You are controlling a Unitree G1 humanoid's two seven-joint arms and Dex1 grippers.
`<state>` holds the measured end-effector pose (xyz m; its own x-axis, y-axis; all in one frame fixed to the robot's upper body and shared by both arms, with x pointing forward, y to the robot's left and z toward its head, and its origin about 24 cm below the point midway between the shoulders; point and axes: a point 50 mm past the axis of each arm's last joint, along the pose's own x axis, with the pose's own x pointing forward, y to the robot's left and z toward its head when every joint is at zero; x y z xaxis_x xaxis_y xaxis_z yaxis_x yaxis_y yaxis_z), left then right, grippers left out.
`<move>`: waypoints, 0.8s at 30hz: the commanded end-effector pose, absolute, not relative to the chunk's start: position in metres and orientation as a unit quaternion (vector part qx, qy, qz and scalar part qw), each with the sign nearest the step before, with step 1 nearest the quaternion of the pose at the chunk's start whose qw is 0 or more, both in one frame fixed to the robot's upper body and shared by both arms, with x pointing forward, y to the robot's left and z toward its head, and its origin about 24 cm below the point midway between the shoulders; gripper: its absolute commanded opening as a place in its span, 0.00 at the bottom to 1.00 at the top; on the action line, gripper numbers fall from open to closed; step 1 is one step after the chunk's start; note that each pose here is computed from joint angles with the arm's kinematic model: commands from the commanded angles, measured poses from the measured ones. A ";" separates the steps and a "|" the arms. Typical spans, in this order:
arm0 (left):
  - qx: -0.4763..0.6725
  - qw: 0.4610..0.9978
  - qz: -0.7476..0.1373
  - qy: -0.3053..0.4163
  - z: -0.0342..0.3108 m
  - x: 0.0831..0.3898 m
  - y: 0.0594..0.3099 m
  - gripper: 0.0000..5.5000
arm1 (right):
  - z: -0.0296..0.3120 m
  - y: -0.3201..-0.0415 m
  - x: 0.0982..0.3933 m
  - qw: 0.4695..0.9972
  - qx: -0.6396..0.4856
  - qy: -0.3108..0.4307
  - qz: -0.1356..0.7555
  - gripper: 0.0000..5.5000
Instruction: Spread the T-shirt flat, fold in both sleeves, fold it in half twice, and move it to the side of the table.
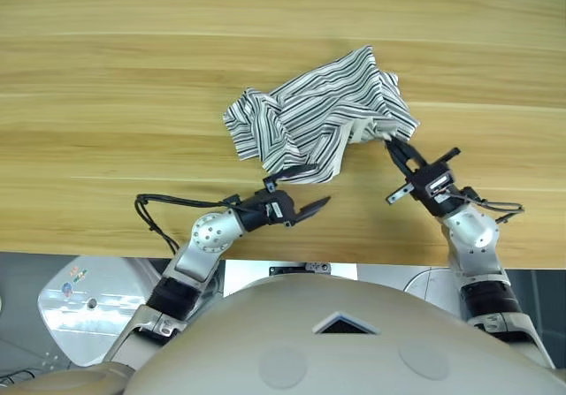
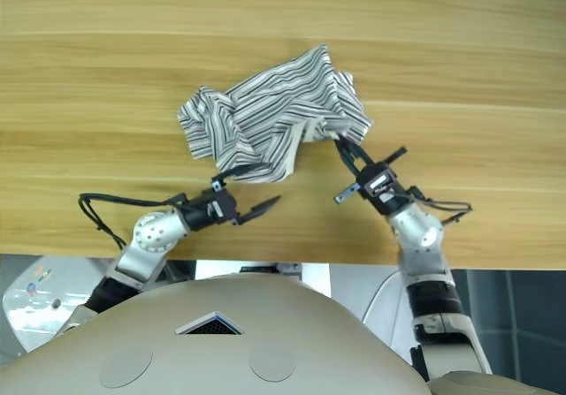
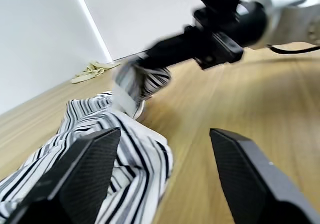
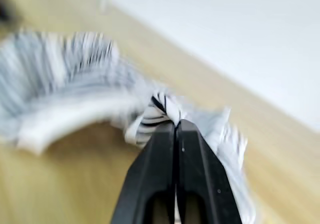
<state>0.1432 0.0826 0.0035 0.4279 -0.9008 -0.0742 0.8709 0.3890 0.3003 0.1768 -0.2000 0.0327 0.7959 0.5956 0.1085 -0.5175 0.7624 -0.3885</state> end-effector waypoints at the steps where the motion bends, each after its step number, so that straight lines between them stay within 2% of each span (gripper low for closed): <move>1: 0.167 0.819 -0.547 -0.036 -0.007 0.136 0.070 0.61 | 0.061 -0.183 0.192 0.924 -0.155 -0.166 0.308 0.01; 5: 0.186 0.825 -0.534 -0.026 -0.018 0.135 0.056 0.61 | 0.078 -0.163 0.207 0.906 -0.159 -0.198 0.337 0.01; 11: 0.207 0.896 -0.390 -0.057 -0.017 0.160 0.056 0.61 | 0.100 -0.145 0.222 0.891 -0.156 -0.235 0.357 0.01; 16: 0.167 0.947 -0.266 -0.060 -0.015 0.154 0.057 0.61 | 0.112 -0.147 0.240 0.890 -0.170 -0.247 0.342 0.01; 19: 0.163 0.945 -0.278 -0.049 -0.016 0.136 0.052 0.61 | 0.125 -0.148 0.255 0.889 -0.180 -0.259 0.332 0.01; 24: 0.166 0.919 -0.356 -0.043 -0.017 0.115 0.043 0.61 | 0.144 -0.141 0.276 0.890 -0.178 -0.276 0.316 0.01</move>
<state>0.1194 0.0459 -0.0163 0.7817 -0.6233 -0.0214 0.5952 0.7353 0.3242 0.2671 -0.1444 0.1359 0.6435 0.6715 0.3674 -0.4830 0.7286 -0.4857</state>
